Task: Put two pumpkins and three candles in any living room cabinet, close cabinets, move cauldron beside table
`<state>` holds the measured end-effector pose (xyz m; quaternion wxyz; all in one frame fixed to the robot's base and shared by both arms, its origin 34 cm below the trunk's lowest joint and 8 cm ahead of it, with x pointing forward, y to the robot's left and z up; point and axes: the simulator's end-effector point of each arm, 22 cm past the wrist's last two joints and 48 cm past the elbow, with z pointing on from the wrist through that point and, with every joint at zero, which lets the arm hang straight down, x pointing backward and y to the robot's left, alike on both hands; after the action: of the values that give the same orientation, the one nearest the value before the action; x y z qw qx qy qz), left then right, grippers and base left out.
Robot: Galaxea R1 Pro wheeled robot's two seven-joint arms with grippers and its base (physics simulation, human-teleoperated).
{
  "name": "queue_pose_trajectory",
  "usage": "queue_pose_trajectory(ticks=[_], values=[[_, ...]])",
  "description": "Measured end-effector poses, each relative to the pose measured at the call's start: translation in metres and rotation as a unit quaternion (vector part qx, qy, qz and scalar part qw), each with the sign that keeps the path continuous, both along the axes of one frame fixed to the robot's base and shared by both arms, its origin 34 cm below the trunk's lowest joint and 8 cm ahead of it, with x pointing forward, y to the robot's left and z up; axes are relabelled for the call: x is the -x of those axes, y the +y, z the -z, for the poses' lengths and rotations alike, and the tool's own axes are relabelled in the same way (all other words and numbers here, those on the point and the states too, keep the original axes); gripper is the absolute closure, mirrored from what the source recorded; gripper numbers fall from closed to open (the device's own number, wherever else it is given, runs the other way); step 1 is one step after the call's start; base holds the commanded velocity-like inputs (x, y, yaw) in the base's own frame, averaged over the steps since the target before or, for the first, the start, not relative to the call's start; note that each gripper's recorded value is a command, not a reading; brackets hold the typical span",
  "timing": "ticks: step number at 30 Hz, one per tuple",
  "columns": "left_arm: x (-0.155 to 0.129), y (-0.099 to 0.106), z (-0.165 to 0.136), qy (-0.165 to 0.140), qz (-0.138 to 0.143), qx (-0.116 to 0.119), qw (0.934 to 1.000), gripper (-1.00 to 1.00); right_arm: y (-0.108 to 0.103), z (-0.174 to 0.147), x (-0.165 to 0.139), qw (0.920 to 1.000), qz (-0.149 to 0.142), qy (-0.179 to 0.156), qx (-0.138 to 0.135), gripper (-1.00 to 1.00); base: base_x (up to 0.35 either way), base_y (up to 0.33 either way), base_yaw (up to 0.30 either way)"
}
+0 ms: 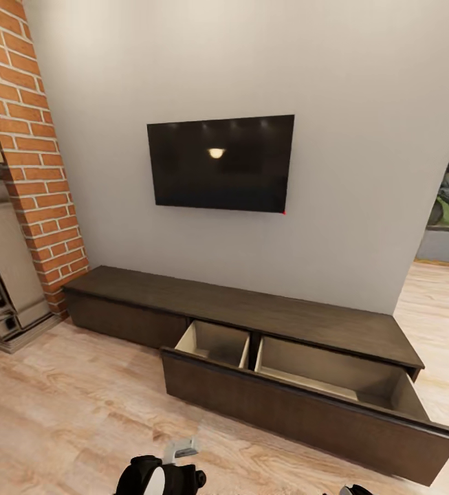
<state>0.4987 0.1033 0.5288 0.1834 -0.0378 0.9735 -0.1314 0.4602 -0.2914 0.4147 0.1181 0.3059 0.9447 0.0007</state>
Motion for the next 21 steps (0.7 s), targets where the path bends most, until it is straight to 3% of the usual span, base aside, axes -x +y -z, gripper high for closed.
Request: queue_pose_trajectory(ticks=[21], values=[[0.002,-0.0001,0.0041,0.006,0.0,0.0,1.0,-1.0,-0.0004,0.0037,0.0034,1.0,0.0,0.006,0.001,-1.0,-0.096,-0.002,0.279]])
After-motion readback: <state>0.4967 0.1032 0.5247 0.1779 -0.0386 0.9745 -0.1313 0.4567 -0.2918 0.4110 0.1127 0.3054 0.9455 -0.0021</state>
